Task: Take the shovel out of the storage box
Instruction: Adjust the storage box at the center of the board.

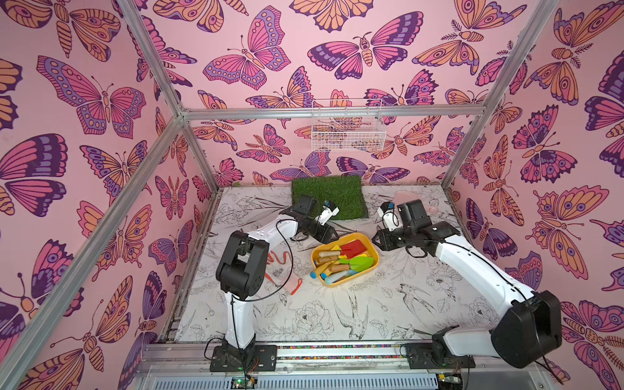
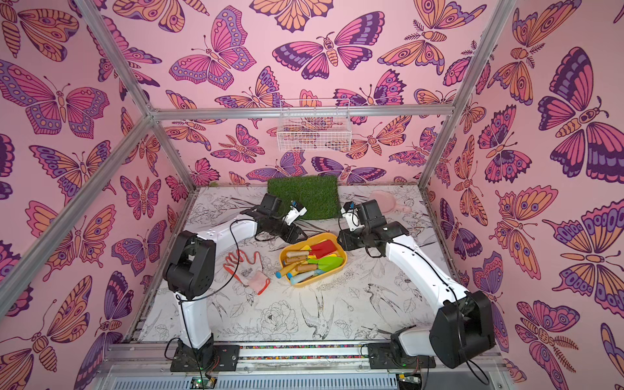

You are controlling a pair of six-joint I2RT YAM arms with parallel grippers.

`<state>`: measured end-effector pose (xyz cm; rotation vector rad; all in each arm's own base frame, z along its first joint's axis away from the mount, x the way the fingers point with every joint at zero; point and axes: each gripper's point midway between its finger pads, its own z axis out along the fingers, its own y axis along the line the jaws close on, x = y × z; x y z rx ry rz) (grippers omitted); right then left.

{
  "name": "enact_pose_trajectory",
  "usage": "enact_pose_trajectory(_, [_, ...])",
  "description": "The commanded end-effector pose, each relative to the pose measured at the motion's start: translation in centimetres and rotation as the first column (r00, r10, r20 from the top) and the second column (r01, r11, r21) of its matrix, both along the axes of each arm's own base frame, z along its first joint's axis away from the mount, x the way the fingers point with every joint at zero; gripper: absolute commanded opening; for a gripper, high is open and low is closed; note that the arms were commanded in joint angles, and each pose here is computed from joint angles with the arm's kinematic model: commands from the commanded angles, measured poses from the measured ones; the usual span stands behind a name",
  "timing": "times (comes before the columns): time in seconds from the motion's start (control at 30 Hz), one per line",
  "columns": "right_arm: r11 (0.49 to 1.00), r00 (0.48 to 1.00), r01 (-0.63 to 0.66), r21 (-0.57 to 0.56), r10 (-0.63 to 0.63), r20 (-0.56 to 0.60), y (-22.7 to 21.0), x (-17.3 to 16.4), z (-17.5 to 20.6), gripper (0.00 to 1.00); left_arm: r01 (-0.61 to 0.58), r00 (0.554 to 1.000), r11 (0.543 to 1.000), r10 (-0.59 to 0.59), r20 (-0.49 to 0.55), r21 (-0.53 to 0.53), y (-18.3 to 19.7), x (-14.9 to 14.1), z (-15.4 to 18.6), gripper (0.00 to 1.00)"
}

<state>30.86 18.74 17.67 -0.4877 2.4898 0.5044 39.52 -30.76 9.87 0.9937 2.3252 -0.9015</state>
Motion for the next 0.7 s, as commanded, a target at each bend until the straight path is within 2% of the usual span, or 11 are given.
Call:
enact_pose_trajectory(0.0, [0.995, 0.996, 0.088, 0.036, -0.089, 0.025, -0.6, -0.1, 0.7, 0.51, 0.028, 0.999, 0.997, -0.025, -0.047, 0.067, -0.5, -0.5, -2.5, 0.56])
enact_pose_trajectory(0.1, [0.989, 0.989, 0.14, 0.045, -0.142, 0.035, -1.4, -0.4, 0.2, 0.52, 0.028, 0.998, 0.996, -0.024, -0.057, 0.087, -0.6, -0.4, -3.3, 0.55])
enact_pose_trajectory(0.47, [0.983, 0.983, 0.183, 0.034, -0.183, -0.013, -2.0, -1.0, -0.6, 0.51, 0.034, 0.995, 0.995, -0.025, -0.101, 0.094, -1.3, -0.6, -4.9, 0.28])
enact_pose_trajectory(0.57, [0.975, 0.975, 0.22, 0.036, -0.22, -0.015, -2.6, -0.9, -0.5, 0.5, 0.015, 0.994, 0.995, -0.005, -0.105, 0.1, -1.3, -0.2, -5.0, 0.18])
enact_pose_trajectory(0.67, [0.966, 0.968, 0.252, 0.05, -0.251, -0.03, -2.8, -1.0, -0.5, 0.49, -0.009, 0.994, 0.994, 0.021, -0.105, 0.11, -1.2, 0.0, -4.9, 0.13])
